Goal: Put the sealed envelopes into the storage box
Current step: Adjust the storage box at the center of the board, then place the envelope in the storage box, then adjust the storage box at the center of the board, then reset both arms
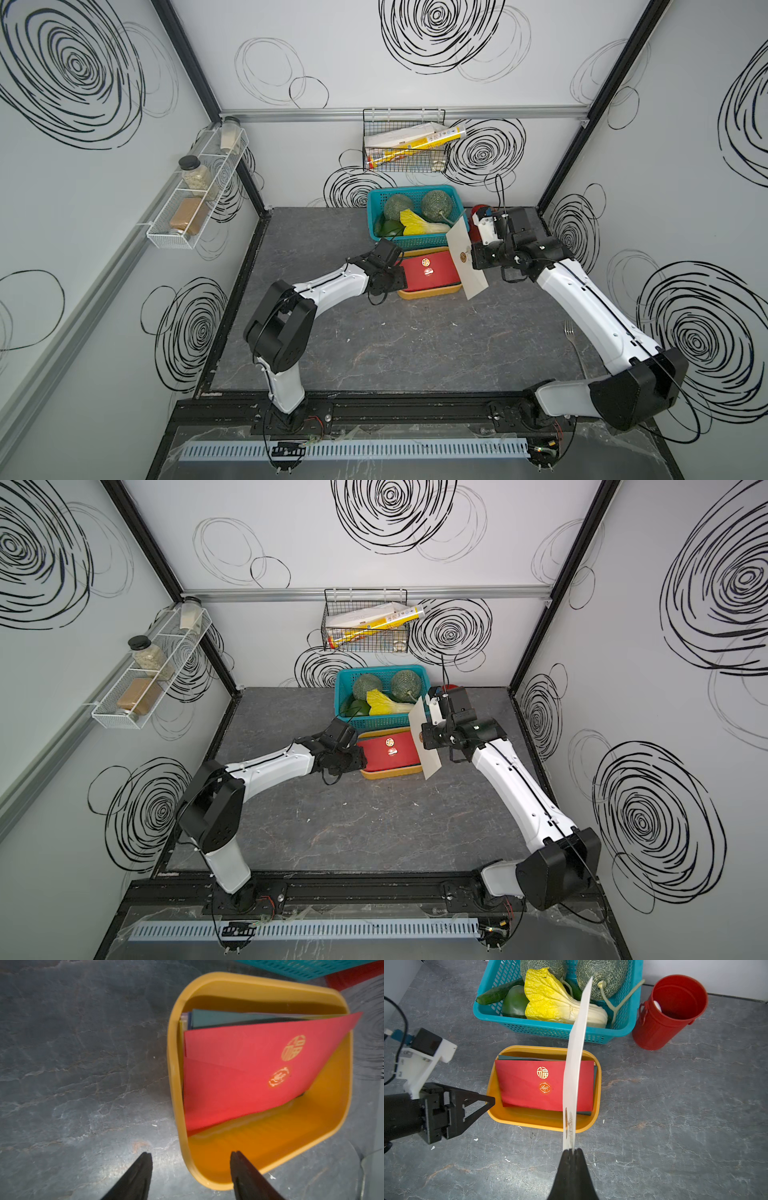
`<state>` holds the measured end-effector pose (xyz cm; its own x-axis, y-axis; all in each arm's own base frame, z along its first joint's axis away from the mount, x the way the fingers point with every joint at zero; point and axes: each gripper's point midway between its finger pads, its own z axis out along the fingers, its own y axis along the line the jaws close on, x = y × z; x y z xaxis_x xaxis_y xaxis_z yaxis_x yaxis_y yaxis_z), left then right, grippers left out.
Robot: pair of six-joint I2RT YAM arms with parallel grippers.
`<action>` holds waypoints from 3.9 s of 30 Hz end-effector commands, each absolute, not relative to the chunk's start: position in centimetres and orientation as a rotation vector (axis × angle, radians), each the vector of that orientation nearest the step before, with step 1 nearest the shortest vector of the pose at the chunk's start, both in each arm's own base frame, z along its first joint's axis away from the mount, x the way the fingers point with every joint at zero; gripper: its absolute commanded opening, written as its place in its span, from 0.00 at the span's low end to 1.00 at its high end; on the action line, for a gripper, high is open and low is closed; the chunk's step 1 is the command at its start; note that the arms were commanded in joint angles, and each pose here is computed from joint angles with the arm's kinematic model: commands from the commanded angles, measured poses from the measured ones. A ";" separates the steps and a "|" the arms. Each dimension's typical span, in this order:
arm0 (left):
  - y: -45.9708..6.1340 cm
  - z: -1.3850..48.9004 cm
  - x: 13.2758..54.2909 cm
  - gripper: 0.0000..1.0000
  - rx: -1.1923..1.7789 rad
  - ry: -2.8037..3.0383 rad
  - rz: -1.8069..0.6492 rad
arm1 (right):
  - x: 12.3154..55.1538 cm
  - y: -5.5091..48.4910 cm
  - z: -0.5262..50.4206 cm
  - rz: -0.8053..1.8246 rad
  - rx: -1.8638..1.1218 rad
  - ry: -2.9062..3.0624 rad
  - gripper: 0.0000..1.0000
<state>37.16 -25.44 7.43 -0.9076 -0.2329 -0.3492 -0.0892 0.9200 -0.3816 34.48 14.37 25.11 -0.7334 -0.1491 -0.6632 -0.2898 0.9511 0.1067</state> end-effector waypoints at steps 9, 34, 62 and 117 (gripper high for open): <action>-24.7 7.2 37.7 0.19 -0.219 2.658 -0.452 | 32.3 17.6 26.2 0.450 -0.612 2.336 0.00; -16.8 7.0 31.2 0.07 0.278 2.786 -0.400 | 29.0 28.1 18.3 0.481 -1.394 2.267 0.00; -17.6 8.7 31.9 0.08 0.165 2.731 -0.528 | 32.0 30.6 13.3 0.420 -1.363 2.335 0.03; 2.6 17.2 38.7 0.99 -0.342 1.944 0.099 | 37.8 -2.6 14.3 -0.274 0.370 1.900 1.00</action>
<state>37.97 0.55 15.94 -0.4759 -0.2719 -0.8364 -0.2858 0.9472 -0.1453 36.02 -1.41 11.86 -0.5182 0.0933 -0.8501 0.2940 0.9529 -0.0746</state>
